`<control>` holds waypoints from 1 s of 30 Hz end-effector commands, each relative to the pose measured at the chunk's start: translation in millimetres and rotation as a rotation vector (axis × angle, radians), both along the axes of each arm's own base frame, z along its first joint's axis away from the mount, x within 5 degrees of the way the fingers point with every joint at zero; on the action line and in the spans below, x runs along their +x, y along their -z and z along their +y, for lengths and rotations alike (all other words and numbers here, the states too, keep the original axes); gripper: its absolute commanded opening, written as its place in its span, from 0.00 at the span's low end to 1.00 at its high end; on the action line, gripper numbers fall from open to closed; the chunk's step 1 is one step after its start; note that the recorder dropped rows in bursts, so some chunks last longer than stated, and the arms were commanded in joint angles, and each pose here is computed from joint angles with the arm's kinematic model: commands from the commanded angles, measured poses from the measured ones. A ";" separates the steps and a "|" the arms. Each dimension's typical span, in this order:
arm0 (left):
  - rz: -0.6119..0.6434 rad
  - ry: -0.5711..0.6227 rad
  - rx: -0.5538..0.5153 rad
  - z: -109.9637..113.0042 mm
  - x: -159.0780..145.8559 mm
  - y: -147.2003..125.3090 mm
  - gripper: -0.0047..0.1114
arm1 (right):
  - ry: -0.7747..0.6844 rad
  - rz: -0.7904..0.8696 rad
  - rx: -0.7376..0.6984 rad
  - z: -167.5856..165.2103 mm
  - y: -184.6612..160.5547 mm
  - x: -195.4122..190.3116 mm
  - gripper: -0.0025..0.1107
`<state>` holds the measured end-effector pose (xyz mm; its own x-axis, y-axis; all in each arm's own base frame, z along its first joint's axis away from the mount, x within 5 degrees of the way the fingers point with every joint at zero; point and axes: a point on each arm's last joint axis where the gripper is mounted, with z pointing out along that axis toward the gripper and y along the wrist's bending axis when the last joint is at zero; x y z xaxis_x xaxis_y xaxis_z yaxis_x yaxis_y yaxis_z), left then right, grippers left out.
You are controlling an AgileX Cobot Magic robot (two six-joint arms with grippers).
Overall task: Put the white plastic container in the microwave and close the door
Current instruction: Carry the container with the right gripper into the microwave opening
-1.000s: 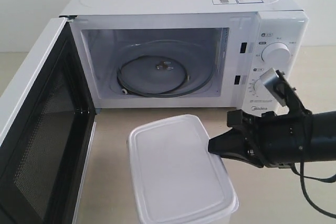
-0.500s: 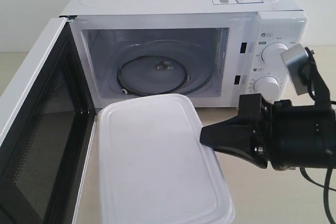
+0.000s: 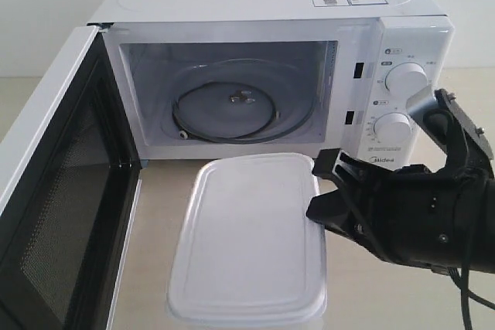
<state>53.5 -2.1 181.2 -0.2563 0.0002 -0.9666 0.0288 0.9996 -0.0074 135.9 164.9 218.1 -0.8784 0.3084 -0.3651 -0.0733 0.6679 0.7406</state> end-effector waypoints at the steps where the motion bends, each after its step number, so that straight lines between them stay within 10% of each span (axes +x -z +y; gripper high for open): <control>1: -0.004 -0.006 -0.014 0.1 0.0 -1.1 0.08 | 0.169 -0.016 0.004 5.3 -8.4 -4.0 0.02; 15: -0.006 -0.006 -0.014 0.1 0.0 -1.3 0.08 | 0.332 -0.132 0.326 22.3 -17.9 -10.1 0.02; 30: -0.006 -0.006 -0.014 0.1 0.0 -1.3 0.08 | 0.512 -0.089 0.294 37.9 29.5 2.9 0.02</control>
